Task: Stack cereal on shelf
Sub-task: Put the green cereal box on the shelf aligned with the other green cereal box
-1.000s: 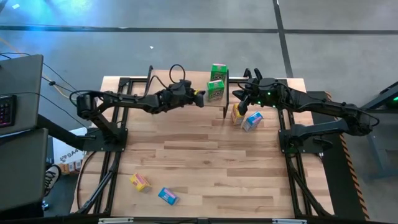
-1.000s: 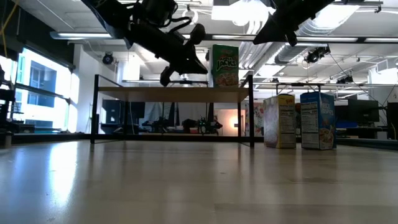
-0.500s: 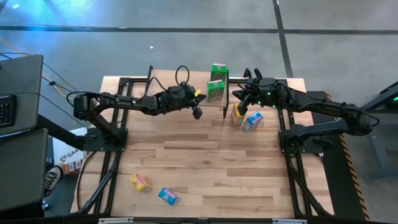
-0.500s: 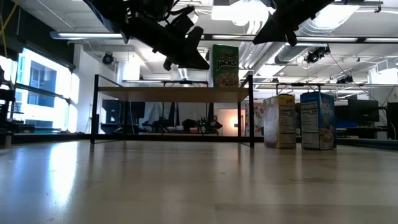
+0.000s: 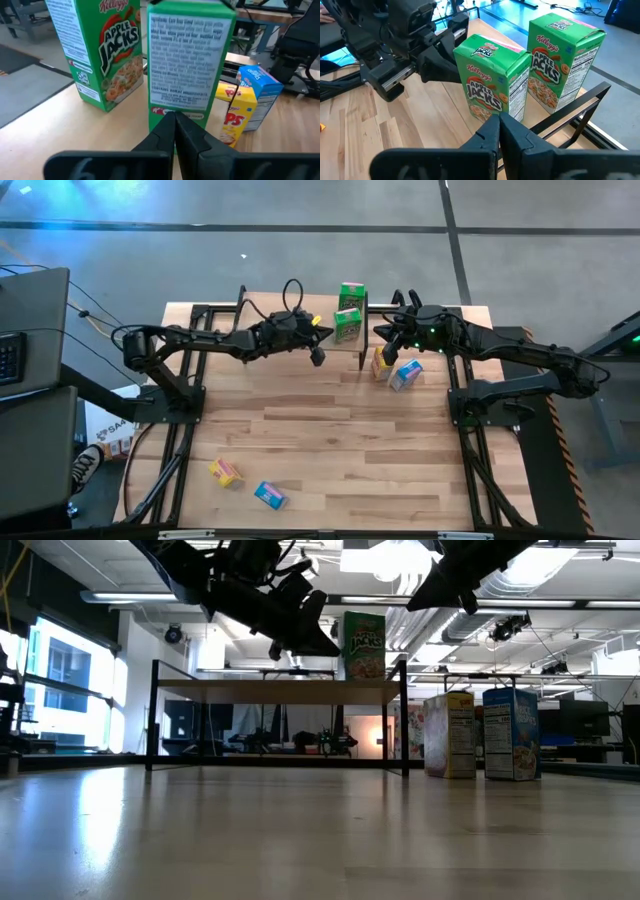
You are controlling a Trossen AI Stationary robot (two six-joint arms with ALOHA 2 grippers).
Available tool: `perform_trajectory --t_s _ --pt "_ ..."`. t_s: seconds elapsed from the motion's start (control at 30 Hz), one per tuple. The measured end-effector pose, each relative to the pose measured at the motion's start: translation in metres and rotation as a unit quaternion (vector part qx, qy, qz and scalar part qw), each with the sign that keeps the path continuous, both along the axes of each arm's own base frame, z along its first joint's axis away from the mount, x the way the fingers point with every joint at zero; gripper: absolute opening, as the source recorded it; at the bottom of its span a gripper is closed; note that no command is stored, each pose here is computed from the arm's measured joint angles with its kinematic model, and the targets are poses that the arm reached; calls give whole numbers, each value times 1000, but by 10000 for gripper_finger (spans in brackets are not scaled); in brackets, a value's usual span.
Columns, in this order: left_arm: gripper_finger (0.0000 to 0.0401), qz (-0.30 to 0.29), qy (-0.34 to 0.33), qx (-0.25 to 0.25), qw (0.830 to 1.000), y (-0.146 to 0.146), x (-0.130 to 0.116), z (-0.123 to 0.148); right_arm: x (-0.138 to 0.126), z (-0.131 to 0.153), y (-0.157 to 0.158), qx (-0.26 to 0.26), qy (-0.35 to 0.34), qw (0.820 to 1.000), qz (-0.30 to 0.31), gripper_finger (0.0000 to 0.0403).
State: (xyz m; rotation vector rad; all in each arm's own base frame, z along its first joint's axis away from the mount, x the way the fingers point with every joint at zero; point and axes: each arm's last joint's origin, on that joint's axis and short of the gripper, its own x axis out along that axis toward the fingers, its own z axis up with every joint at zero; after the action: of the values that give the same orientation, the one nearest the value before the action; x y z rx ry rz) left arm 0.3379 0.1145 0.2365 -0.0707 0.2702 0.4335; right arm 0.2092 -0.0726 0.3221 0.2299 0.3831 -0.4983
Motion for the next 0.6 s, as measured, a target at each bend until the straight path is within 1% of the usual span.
perform_trajectory --t_s 0.2,0.37,0.47,0.6 --pt "0 5 -1 7 1000 7 1 -4 0 0 0 0 0 1000 0 0" --pt "0 21 -22 9 999 18 3 -7 0 0 0 1 -1 1000 -1 0" --pt "0 20 -27 10 999 23 5 -4 0 0 0 7 -4 1000 -4 0" --pt "0 12 -32 32 999 25 9 8 0 0 0 9 -6 1000 -5 0"
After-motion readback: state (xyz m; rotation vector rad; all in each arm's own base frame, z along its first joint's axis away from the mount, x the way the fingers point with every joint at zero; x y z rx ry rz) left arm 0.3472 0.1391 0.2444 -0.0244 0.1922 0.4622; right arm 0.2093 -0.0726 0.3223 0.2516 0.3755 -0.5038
